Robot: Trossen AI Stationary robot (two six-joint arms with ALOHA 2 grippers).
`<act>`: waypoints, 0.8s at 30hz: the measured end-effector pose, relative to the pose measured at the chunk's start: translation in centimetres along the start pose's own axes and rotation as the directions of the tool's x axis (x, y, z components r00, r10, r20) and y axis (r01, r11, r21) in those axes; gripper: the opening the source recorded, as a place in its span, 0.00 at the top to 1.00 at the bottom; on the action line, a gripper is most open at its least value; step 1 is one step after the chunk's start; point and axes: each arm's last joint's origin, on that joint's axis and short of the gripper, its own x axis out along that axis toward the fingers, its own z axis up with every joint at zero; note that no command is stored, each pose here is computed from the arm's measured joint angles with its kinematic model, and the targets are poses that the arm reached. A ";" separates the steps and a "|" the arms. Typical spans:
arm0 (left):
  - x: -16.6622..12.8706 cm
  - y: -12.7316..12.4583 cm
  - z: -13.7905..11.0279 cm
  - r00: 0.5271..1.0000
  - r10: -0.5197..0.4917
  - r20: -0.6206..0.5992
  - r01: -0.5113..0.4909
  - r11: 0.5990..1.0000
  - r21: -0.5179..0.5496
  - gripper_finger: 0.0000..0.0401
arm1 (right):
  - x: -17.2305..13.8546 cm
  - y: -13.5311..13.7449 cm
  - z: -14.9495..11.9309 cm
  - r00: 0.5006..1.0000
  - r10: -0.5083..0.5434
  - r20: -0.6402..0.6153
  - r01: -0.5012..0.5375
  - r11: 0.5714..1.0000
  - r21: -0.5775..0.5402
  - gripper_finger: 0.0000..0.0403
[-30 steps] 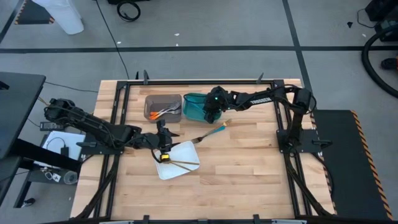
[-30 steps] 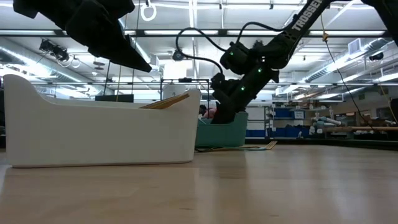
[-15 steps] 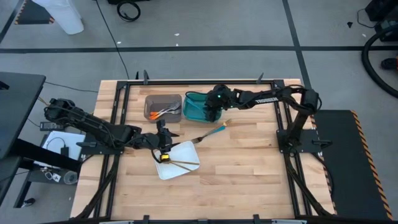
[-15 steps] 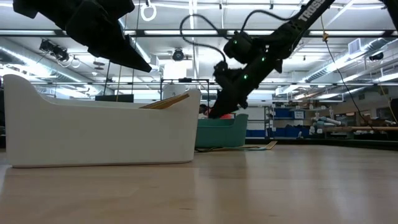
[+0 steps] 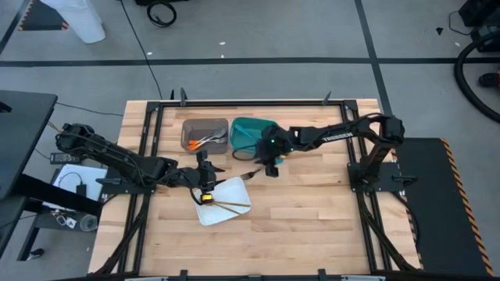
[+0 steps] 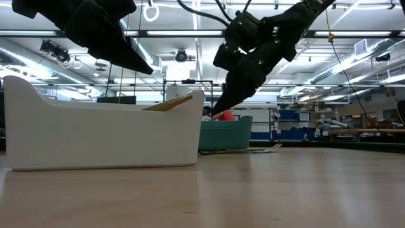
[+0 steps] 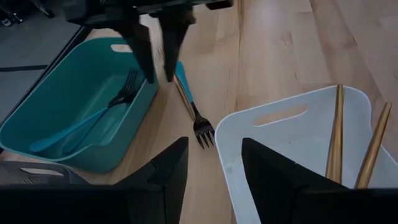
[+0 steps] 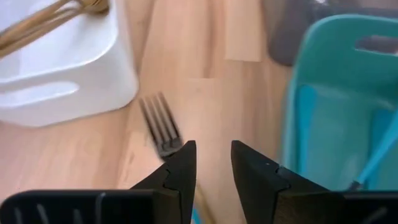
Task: Sort silverware by color (type)
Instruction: Put the blue fork into the white bin
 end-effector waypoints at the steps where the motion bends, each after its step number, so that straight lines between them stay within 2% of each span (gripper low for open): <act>1: 0.0 0.0 0.0 1.000 0.000 0.000 0.000 1.000 0.000 0.60 | 0.0 0.3 0.0 1.000 0.007 -0.009 -0.007 1.000 -0.011 0.73; 7: 0.0 0.0 0.0 1.000 0.000 0.001 0.000 1.000 0.000 0.60 | 0.7 1.7 -1.5 0.999 0.027 -0.031 -0.029 0.997 -0.076 0.74; 14: 0.0 0.0 0.0 1.000 0.000 0.001 0.000 1.000 0.000 0.60 | 1.3 3.0 -2.8 0.998 -0.048 -0.036 0.045 0.996 -0.080 0.74; 24: -0.7 0.1 2.2 1.000 0.001 -0.025 -0.001 1.000 0.007 0.60 | 4.6 3.9 -3.5 0.985 -0.108 -0.137 0.095 0.990 -0.103 0.74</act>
